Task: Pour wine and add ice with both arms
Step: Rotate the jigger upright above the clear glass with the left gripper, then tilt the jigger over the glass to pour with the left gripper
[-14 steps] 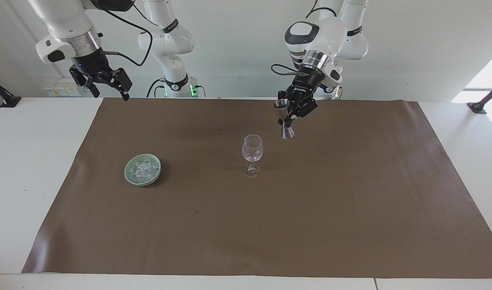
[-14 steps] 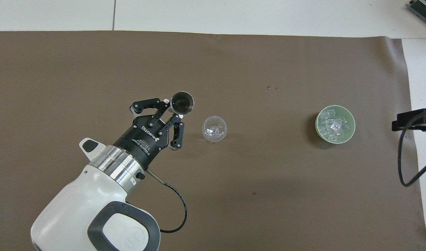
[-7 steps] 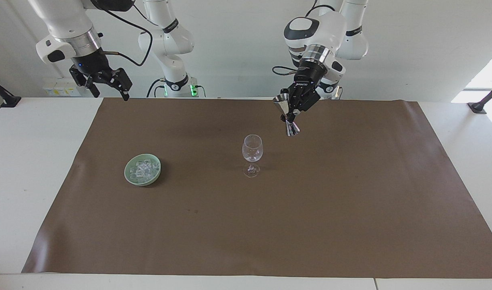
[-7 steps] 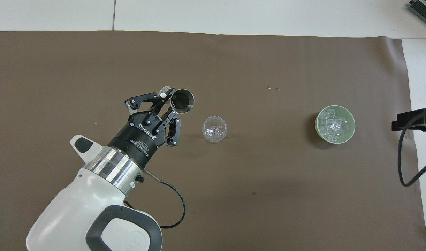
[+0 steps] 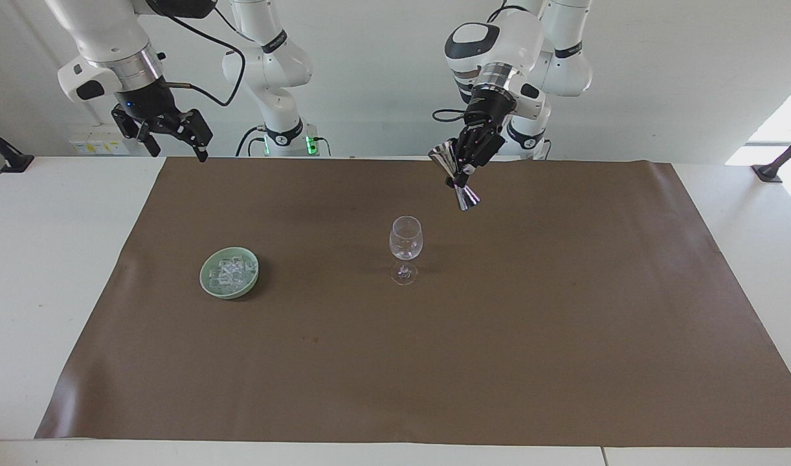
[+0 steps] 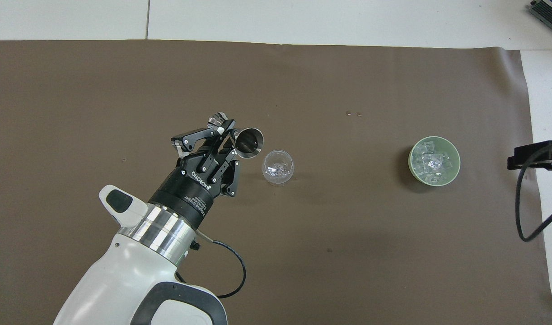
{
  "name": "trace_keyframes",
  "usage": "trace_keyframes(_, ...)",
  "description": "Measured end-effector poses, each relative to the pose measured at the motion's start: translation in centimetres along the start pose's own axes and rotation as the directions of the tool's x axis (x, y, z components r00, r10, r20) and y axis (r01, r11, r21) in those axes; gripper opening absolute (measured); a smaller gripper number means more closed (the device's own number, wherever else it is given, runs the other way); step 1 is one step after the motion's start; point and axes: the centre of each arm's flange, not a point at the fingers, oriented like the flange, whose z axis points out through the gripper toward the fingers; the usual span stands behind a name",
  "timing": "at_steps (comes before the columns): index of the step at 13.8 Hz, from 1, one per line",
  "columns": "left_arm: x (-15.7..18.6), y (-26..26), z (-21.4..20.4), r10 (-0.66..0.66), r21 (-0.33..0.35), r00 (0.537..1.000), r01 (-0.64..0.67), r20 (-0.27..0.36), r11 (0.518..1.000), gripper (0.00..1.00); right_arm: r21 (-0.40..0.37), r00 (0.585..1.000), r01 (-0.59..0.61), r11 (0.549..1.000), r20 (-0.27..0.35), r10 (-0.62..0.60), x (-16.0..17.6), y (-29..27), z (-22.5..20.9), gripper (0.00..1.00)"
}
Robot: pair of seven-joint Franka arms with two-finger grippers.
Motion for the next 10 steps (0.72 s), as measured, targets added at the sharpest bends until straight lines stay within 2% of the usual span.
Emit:
trace_keyframes(6,-1.2,0.8,0.3,0.138,-0.034,0.990,-0.137,0.006,0.990,0.22,0.000,1.000,0.000,1.000,0.000,0.000,0.0,0.0,0.0,1.00)
trace_keyframes(10,-1.5,1.1,0.7,0.249,-0.040,0.968,-0.249,0.005,0.968,0.22,0.000,1.000,0.000,1.000,0.000,0.000,0.0,0.0,0.0,1.00)
